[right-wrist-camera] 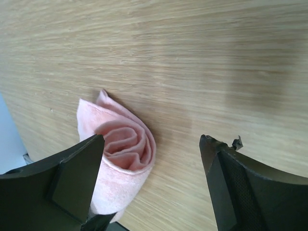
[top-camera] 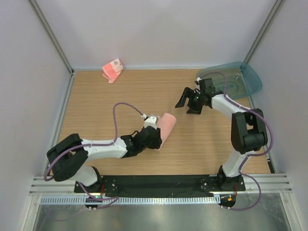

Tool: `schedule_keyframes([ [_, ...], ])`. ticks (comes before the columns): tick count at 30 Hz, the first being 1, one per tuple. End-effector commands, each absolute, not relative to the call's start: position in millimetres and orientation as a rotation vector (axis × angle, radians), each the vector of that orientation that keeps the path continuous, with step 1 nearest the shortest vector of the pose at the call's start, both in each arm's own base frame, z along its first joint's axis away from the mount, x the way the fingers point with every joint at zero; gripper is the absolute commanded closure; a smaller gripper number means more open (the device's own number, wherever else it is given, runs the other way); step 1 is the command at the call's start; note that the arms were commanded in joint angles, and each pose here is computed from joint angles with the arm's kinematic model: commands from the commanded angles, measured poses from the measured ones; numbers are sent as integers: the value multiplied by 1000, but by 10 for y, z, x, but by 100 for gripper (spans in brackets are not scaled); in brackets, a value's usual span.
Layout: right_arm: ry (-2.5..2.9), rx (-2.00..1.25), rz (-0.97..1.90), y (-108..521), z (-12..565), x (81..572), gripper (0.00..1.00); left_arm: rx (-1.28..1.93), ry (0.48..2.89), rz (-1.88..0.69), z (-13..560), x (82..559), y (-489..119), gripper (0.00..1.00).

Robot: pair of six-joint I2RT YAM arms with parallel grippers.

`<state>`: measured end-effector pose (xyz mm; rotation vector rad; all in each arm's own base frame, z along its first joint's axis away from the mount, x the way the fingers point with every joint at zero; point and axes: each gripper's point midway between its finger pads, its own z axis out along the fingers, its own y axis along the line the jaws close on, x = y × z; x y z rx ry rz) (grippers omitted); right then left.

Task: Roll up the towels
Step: Roll the towel

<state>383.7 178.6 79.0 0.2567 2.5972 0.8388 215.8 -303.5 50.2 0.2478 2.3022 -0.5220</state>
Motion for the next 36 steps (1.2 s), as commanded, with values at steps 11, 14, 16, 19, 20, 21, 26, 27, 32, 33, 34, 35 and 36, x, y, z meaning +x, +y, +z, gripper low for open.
schedule_keyframes([
  [11,2471,289,716,1618,1335,3629,11,-87,2572,-1006,336,1593,-3124,75],
  [14,2458,278,744,1631,1387,3568,11,-276,2600,-1091,273,1569,-3015,75],
  [16,2471,277,743,1615,1328,3485,11,-387,2597,-1150,238,1544,-2956,75],
  [19,2473,276,742,1590,1285,3383,11,-520,2589,-1244,214,1536,-2860,75],
  [20,2480,276,741,1580,1252,3332,11,-547,2591,-1269,216,1537,-2836,76],
  [21,2485,273,746,1586,1238,3305,11,-577,2585,-1284,217,1552,-2823,76],
  [26,2490,279,812,1642,1126,3168,11,-761,2608,-1275,45,1483,-2623,78],
  [27,2474,256,856,1709,1149,3131,11,-797,2622,-1257,-11,1463,-2581,78],
  [32,2399,89,1058,2215,1143,2897,11,-921,2649,-1256,-142,1402,-2471,89],
  [33,2403,81,1069,2287,1111,2862,11,-939,2665,-1244,-183,1390,-2452,90],
  [34,2390,29,1100,2449,1090,2815,11,-941,2672,-1237,-208,1375,-2442,91],
  [35,2400,22,1114,2501,1008,2769,11,-949,2671,-1238,-214,1383,-2442,91],
  [36,2396,20,1137,2558,984,2746,11,-957,2676,-1237,-234,1359,-2428,92],
])
